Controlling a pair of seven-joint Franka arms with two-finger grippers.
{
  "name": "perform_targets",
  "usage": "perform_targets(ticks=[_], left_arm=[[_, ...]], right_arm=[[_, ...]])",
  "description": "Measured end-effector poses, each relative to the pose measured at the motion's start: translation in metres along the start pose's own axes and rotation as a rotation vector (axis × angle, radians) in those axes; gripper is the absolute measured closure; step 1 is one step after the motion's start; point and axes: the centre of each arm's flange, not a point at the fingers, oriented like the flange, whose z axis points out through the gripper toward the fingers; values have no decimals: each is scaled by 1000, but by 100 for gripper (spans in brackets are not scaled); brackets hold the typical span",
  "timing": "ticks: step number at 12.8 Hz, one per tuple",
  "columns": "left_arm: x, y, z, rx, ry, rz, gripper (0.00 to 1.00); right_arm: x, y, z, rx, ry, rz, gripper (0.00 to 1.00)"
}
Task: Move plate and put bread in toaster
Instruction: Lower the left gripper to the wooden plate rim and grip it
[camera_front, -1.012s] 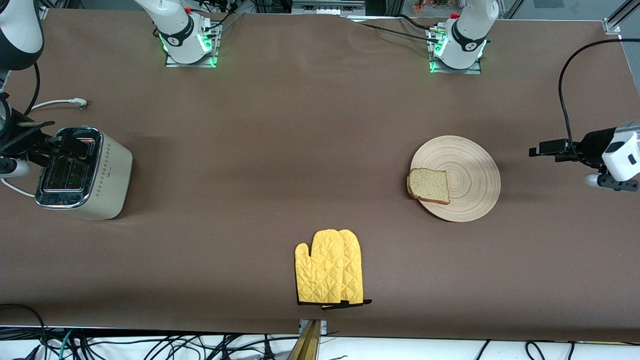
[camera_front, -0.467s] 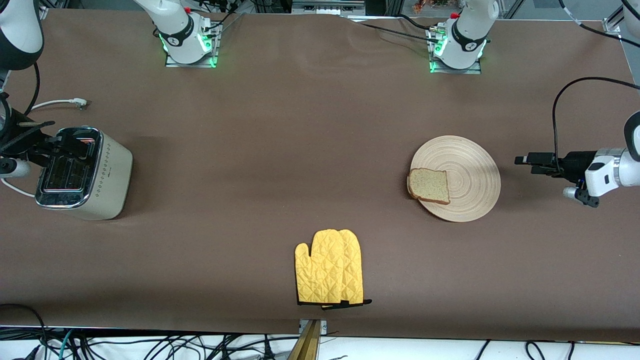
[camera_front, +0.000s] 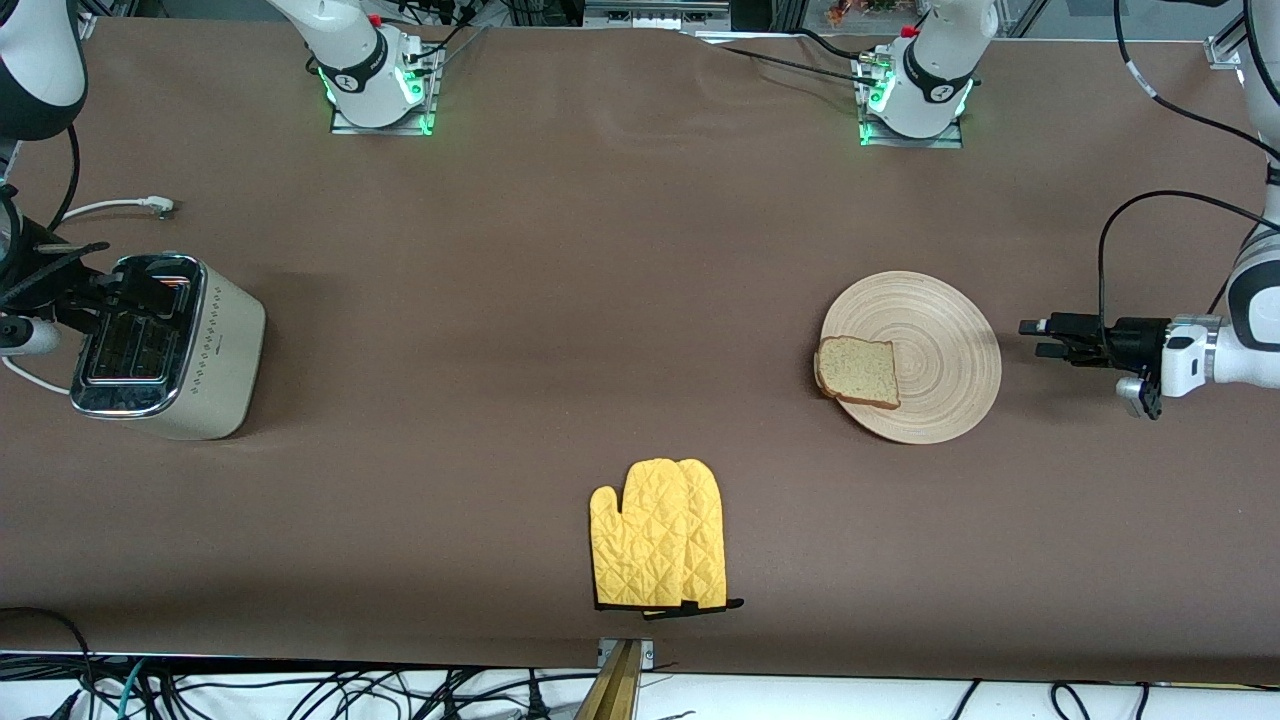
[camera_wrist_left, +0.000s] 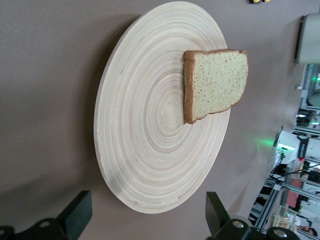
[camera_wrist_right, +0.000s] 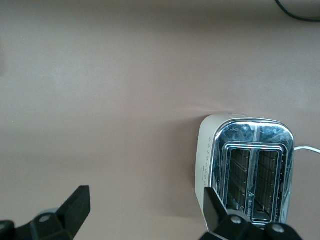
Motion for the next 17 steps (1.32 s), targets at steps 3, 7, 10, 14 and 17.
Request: perform_targets(ticks=[3, 7, 10, 14, 17], left_arm=[[2, -15, 22, -56, 2, -6, 0], [4, -31, 47, -128, 19, 13, 0], [7, -36, 56, -167, 45, 8, 0], [10, -51, 82, -254, 93, -32, 4], [10, -58, 89, -275, 100, -44, 31]], right_arm=[[0, 0, 0, 0, 0, 0, 0], [0, 0, 0, 0, 0, 0, 0], [0, -2, 0, 0, 0, -3, 0], [0, -4, 0, 1, 0, -6, 0], [0, -5, 0, 1, 0, -7, 0]])
